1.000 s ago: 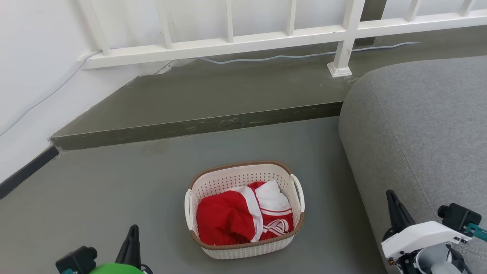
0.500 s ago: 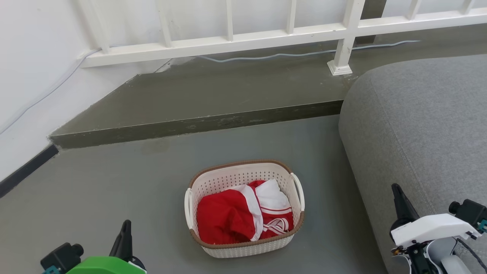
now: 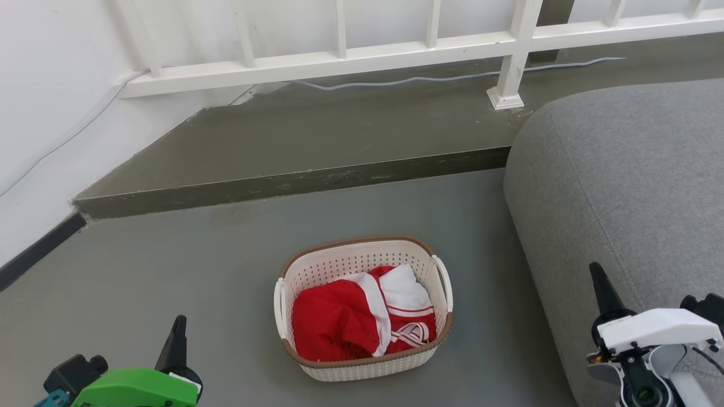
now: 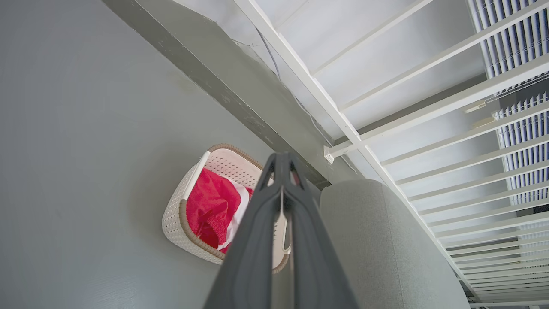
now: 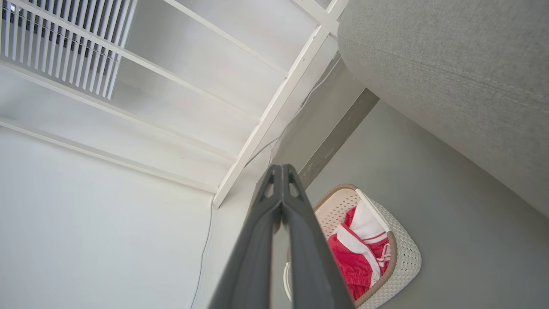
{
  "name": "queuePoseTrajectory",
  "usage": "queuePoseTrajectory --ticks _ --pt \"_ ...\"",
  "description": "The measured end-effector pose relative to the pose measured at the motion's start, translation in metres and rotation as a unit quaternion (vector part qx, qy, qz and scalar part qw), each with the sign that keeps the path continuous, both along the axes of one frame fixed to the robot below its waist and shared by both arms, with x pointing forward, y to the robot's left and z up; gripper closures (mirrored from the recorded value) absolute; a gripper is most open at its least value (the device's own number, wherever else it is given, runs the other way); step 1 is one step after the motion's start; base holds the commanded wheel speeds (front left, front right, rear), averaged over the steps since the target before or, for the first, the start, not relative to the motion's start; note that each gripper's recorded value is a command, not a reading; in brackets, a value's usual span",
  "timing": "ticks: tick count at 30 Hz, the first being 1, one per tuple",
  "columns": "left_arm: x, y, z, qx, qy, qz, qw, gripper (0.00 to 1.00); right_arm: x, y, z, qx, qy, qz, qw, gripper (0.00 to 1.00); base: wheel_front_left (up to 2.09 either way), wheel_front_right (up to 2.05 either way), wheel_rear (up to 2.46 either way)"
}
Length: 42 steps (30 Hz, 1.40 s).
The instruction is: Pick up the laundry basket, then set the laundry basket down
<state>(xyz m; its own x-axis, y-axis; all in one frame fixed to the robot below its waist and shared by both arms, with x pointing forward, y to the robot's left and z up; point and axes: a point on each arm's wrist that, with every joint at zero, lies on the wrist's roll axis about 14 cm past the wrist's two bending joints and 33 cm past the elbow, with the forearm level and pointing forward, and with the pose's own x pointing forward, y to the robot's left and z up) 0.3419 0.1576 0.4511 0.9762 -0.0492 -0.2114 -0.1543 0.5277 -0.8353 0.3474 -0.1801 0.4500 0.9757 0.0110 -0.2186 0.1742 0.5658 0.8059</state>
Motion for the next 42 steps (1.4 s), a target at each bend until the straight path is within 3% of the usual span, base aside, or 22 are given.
queuePoseTrajectory --ticks 22,42 --pt "0.014 0.012 0.010 -0.132 -0.012 0.026 0.991 1.00 0.012 -0.011 0.010 0.143 -0.017 -0.034 0.989 1.00 0.00 0.00 0.00" --pt "0.026 0.025 0.020 -0.251 -0.033 0.050 0.966 1.00 0.023 -0.023 0.025 0.270 -0.053 -0.063 0.959 1.00 0.00 0.00 0.00"
